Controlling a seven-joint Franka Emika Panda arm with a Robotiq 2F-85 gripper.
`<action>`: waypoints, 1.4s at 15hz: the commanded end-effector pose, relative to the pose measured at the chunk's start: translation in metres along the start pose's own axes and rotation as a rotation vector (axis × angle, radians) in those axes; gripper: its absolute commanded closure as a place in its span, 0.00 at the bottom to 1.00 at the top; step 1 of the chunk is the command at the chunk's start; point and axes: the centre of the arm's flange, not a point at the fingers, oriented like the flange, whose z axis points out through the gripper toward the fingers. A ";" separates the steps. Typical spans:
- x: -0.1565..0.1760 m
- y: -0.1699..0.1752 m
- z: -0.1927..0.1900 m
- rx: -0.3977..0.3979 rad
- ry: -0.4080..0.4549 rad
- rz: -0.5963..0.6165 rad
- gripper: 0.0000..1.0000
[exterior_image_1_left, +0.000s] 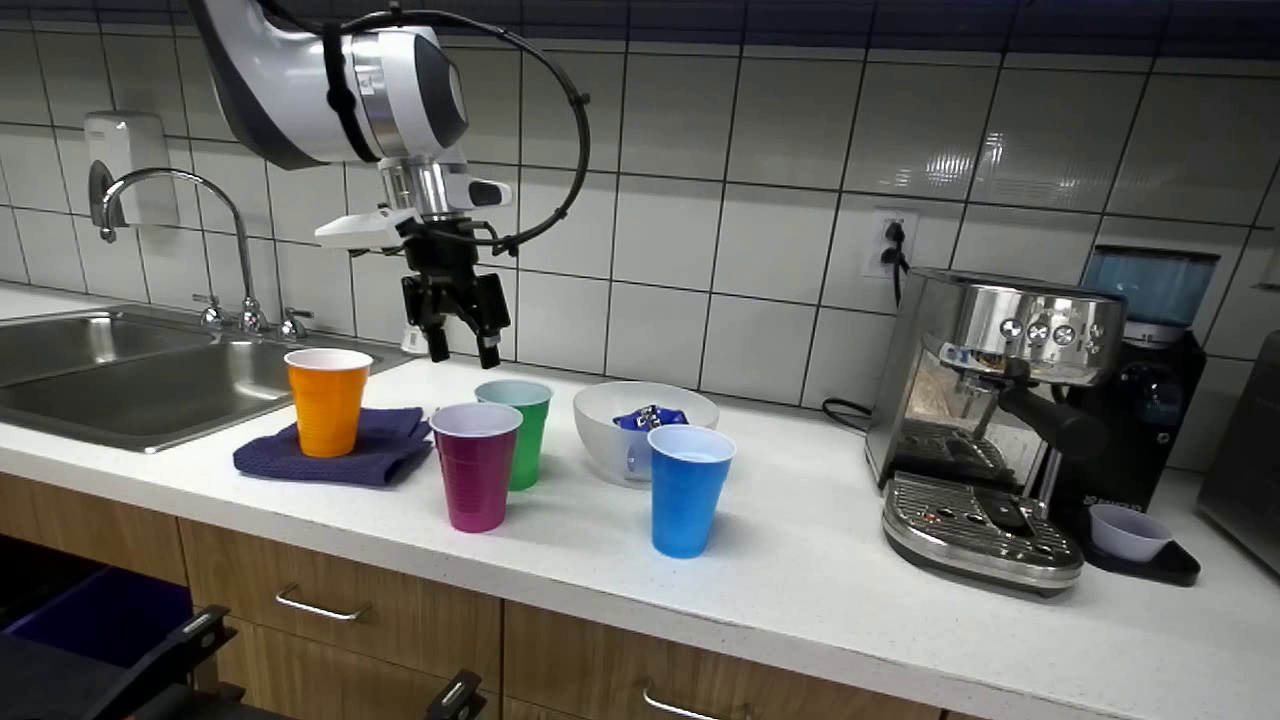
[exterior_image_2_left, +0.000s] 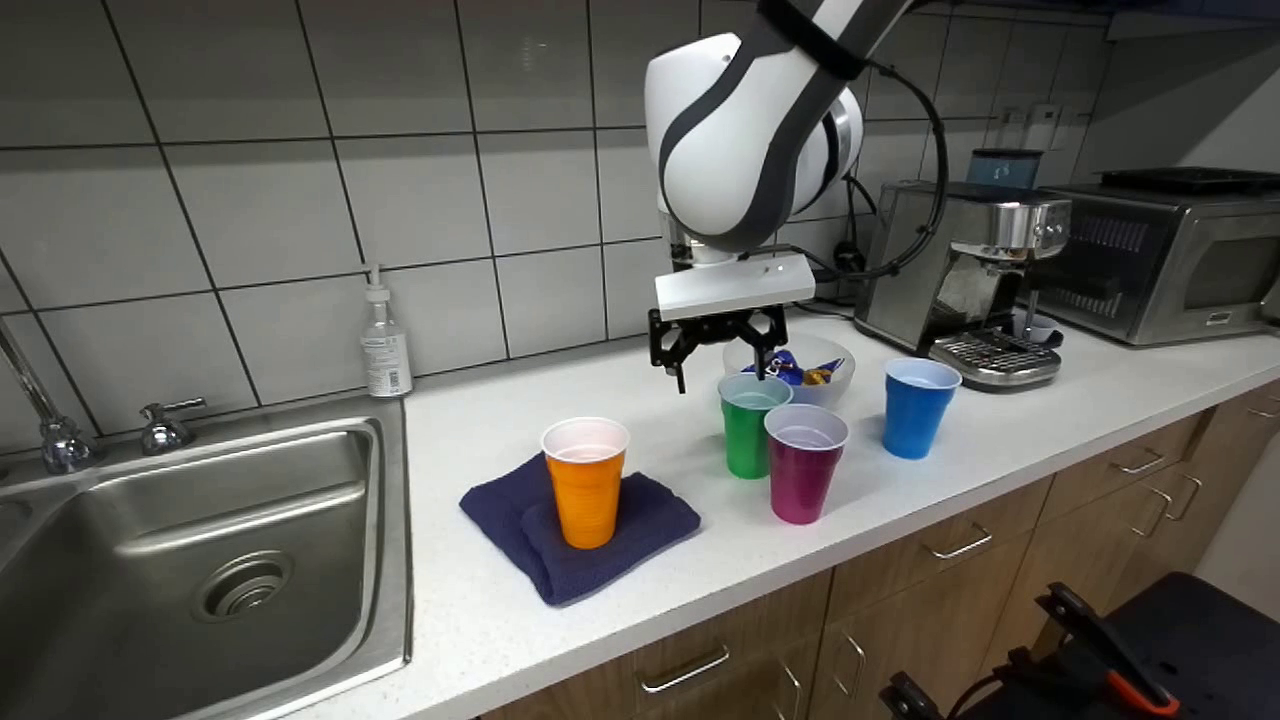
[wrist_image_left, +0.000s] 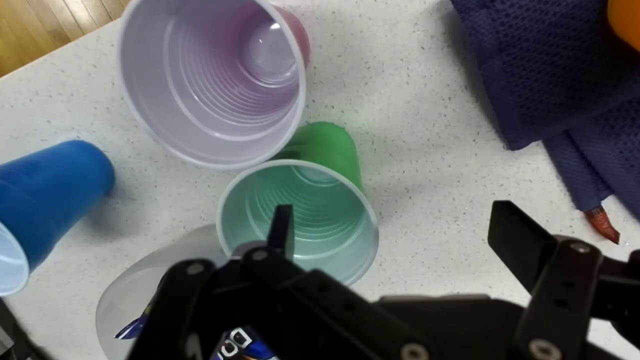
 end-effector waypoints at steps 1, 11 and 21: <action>0.013 -0.005 0.009 0.013 0.015 0.019 0.00; 0.021 0.000 0.040 0.034 -0.018 0.068 0.00; 0.028 0.003 0.045 0.043 -0.028 0.104 0.89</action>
